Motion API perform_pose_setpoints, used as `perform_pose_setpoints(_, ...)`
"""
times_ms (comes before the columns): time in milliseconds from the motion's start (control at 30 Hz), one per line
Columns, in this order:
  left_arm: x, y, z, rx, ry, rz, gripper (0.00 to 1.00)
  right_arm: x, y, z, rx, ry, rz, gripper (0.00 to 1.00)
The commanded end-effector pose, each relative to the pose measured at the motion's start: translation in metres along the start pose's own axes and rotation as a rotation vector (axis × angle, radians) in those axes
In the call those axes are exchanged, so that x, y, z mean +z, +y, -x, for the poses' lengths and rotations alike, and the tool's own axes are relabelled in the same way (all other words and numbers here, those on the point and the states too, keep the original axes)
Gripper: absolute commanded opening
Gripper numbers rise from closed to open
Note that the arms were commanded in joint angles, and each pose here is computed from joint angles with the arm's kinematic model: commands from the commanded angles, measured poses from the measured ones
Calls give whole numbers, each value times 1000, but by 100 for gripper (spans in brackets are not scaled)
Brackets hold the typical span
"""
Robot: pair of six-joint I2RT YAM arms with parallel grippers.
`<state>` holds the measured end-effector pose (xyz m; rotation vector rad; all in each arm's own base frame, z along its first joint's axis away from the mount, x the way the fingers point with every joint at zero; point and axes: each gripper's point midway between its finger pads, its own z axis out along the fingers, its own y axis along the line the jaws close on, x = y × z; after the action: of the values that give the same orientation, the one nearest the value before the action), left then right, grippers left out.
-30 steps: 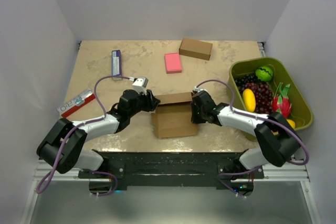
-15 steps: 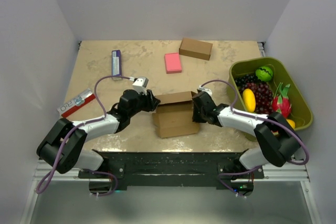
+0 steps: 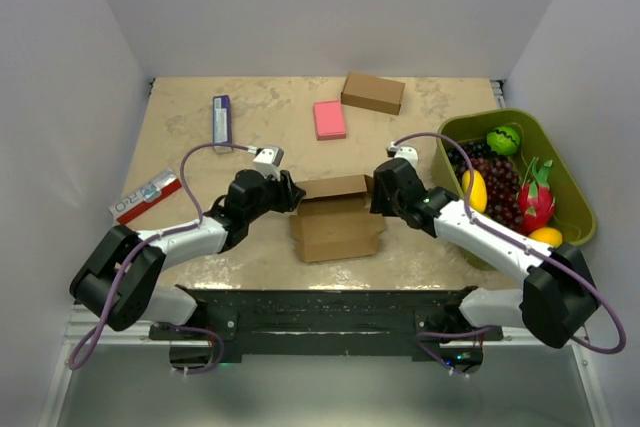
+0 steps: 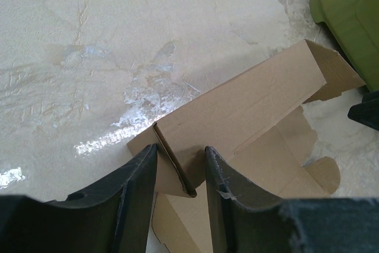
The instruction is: Fold the paper box
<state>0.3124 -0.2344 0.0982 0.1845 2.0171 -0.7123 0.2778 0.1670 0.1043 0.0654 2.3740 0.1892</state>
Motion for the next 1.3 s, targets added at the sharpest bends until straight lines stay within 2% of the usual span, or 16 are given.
perform_pose_setpoints(0, 2, 3, -2, 35, 24, 14, 41, 8, -18, 6, -44, -3, -106, 52)
perform_pose_setpoints(133, 1, 3, -1, 36, 23, 15, 41, 13, -25, 7, -57, -8, -153, 55)
perform_pose_setpoints(400, 1, 3, 0, 41, 22, 14, 41, 24, -33, 9, -73, -35, -192, 55)
perform_pose_setpoints(533, 0, 2, 0, 44, 22, 11, 41, 34, -35, 10, -141, -29, -208, 46)
perform_pose_setpoints(600, 0, 2, -1, 44, 25, 11, 41, 35, -31, 13, -156, -29, -197, 34)
perform_pose_setpoints(733, 3, 5, -1, 54, 35, 23, 41, 28, -20, 23, -170, -42, -141, 18)
perform_pose_setpoints(1000, 5, 8, 0, 92, 53, 44, 41, 26, -3, 19, -213, 25, -53, 9)
perform_pose_setpoints(1033, 5, 9, 0, 97, 58, 48, 41, 26, -2, 17, -217, 36, -47, 1)
perform_pose_setpoints(1267, 8, 8, -1, 102, 66, 44, 41, 26, 9, 14, -214, 51, 16, 0)
